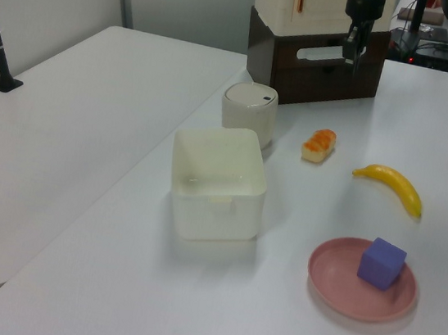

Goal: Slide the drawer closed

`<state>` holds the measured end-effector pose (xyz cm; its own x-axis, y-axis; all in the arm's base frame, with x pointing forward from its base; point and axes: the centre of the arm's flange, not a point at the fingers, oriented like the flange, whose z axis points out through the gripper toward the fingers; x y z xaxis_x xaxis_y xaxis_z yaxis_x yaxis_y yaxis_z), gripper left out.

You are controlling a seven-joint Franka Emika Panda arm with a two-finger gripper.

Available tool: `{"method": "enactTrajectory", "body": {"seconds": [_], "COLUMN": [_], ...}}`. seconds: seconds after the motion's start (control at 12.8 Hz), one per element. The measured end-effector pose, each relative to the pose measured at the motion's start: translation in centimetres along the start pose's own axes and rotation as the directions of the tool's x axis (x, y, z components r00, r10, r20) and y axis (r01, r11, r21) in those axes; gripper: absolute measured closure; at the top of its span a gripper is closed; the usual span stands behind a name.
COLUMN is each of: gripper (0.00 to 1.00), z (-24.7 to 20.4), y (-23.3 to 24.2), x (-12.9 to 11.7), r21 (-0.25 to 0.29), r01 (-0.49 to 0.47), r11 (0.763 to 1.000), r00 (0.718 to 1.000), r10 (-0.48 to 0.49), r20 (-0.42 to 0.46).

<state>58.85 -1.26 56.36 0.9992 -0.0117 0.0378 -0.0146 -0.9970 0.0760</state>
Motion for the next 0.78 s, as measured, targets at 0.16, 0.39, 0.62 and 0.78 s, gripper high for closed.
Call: {"method": "enactTrajectory", "body": {"seconds": [0.16,0.39,0.62,0.78], "gripper": [0.63,0.17,0.00,0.00], "z": [-1.4,-2.6,-2.3,-2.3], "y": [-1.4,-2.5,-1.6,-0.8], "x": [-1.4,-2.4,-2.4,-2.4], "r21": [0.037,0.047,0.046,0.046], "r01": [0.013,0.035,0.019,0.004], "r11": [0.999,0.998,0.999,0.999], "r00": [1.000,0.999,0.999,0.999], "r10": [-0.014,-0.037,-0.021,-0.006], "r20": [0.026,0.032,0.035,0.035]}}
